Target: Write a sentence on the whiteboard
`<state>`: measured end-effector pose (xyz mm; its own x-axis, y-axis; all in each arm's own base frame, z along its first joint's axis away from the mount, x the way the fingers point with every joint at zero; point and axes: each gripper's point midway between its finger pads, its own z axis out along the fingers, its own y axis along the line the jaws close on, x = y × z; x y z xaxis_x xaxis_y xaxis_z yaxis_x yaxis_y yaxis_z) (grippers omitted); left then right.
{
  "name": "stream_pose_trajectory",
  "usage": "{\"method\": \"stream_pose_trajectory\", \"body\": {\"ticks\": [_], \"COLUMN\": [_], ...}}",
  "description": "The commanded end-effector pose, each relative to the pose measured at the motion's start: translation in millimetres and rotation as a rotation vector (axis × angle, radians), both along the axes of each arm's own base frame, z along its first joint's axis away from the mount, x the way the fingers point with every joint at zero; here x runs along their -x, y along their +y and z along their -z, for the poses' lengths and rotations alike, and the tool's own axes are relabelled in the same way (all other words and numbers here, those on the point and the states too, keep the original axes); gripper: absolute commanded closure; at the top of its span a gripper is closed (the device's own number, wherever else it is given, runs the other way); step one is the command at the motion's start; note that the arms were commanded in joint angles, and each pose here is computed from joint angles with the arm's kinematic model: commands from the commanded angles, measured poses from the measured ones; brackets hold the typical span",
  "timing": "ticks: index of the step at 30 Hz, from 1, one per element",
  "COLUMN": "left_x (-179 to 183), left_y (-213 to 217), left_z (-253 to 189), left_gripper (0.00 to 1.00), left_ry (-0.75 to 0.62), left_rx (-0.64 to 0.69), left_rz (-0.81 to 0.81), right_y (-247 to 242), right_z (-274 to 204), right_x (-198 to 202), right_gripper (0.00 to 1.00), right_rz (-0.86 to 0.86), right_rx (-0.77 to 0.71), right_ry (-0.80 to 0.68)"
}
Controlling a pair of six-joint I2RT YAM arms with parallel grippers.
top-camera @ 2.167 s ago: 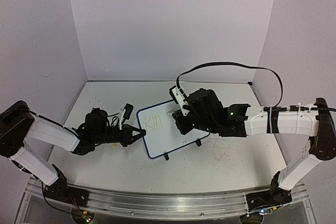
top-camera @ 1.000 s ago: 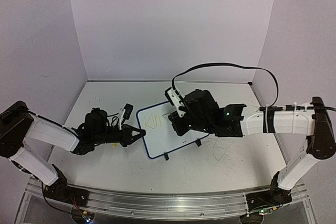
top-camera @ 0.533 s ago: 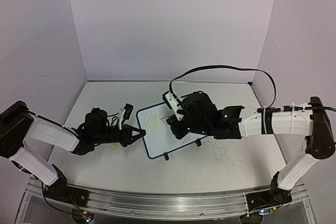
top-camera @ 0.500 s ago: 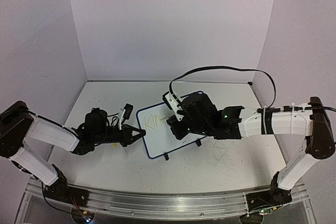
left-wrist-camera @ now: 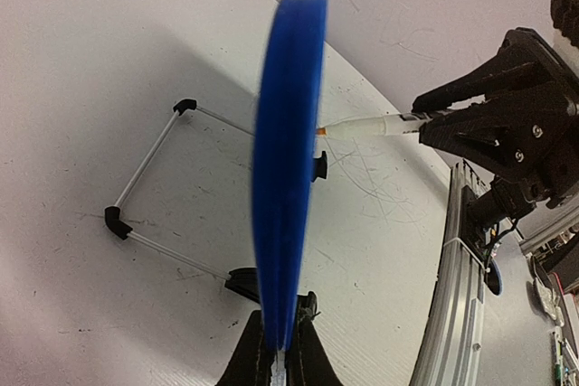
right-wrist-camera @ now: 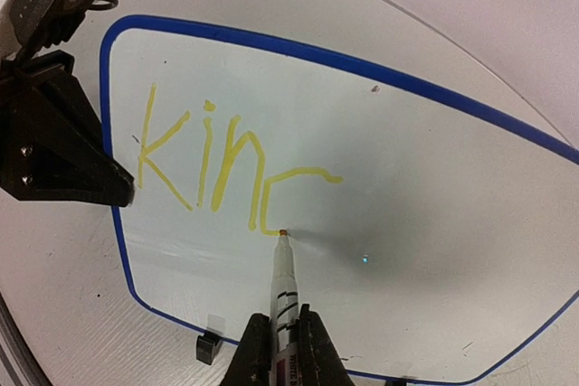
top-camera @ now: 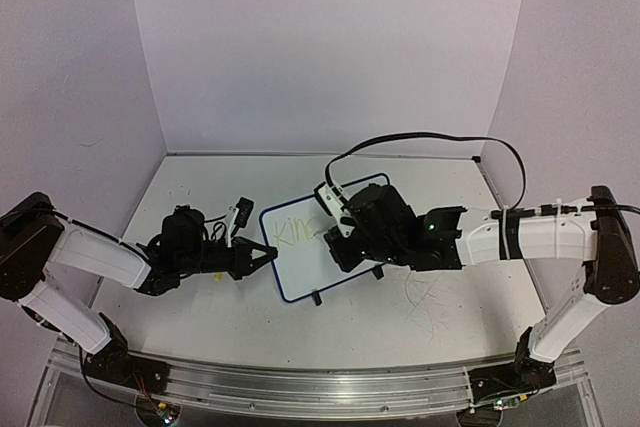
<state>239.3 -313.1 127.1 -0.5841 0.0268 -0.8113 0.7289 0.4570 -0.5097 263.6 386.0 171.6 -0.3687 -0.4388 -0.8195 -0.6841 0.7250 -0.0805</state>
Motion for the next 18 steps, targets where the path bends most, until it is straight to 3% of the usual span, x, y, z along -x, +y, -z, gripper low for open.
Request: {"method": "stream_pose_trajectory", "body": {"ticks": [1,18], "left_x": [-2.9,-1.8], "left_y": [-1.9,-1.8], "left_z": [-9.6,-7.4], "left_gripper": [1.0,1.0], "left_ry": [-0.018,-0.018], "left_rx": [0.003,-0.003], "left_rz": [-0.003,0.003], "right_y": [-5.2,2.6], "right_z": [-33.1,-64.3], "right_x": [-16.8,-44.2], "right_gripper": [1.0,1.0], "right_rz": [0.081,0.119], "right_rx": [-0.056,-0.106], "right_ry": [-0.089,-0.148]}}
